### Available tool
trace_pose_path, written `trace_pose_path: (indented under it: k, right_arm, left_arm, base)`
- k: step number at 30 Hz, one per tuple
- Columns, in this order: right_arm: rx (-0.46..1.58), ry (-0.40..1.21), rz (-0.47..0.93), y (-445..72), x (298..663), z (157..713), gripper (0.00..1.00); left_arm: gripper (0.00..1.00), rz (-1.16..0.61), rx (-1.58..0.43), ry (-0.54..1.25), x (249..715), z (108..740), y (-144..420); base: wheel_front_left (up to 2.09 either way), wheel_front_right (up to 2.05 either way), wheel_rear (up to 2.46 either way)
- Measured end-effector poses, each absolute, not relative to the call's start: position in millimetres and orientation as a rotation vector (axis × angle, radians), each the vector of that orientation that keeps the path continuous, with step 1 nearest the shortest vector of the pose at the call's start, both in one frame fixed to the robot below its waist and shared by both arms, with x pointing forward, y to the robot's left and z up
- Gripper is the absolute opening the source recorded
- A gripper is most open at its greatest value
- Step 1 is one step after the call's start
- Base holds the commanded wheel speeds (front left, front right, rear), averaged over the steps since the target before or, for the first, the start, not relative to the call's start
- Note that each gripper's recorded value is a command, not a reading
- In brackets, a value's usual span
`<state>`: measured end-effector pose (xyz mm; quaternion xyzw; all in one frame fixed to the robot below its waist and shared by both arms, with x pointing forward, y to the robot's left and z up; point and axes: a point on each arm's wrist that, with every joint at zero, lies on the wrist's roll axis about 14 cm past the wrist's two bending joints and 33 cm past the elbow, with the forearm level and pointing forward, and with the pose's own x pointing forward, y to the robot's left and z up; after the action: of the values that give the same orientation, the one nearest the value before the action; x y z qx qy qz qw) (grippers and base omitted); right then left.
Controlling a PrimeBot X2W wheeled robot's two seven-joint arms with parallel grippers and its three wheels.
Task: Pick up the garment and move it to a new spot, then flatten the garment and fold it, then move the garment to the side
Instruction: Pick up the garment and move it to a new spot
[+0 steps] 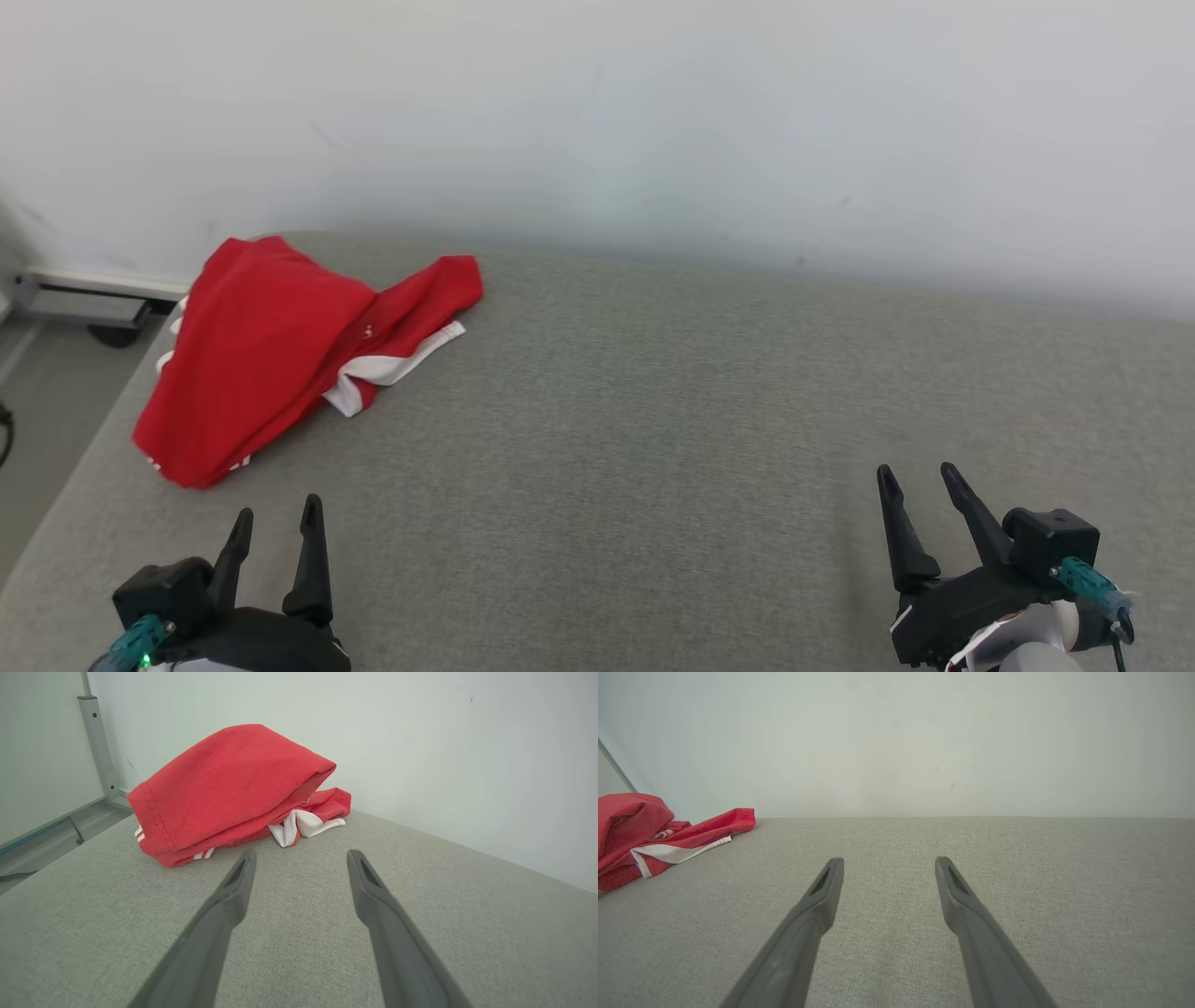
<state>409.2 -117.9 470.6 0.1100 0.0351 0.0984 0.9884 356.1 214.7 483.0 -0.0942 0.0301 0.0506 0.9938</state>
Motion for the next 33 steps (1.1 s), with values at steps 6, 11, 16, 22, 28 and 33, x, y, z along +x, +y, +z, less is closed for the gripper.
trace_pose_path:
  k: [6,11,16,22,28,33]
  right_arm:
    - [0.224,0.08,0.267,-91.3,415.5,470.7,1.0]
    - [0.229,0.09,0.318,-71.7,417.7,470.1,1.0]
    - [0.227,0.095,0.365,-53.5,419.8,470.6,1.0]
    - [0.227,0.093,0.391,-43.6,420.9,472.4,1.0]
    - [0.231,0.099,0.382,-46.4,422.3,469.4,1.0]
    - [0.219,0.102,0.393,-41.9,427.1,466.9,1.0]
  left_arm:
    - [1.0,0.178,-0.19,0.056,340.0,483.7,239.8]
    - [1.0,0.227,-0.188,0.058,326.1,482.1,255.3]
    - [1.0,0.271,-0.194,0.048,313.8,483.7,268.4]
    - [1.0,0.296,-0.197,0.045,307.0,484.1,275.2]
    - [1.0,0.284,-0.202,0.069,309.8,479.9,270.0]
    - [1.0,0.253,-0.186,0.074,326.4,488.3,270.9]
  base:
    - [0.0,0.0,0.0]
    - [0.0,0.0,0.0]
    - [0.0,0.0,0.0]
    - [0.0,0.0,0.0]
    - [0.0,0.0,0.0]
    - [0.0,0.0,0.0]
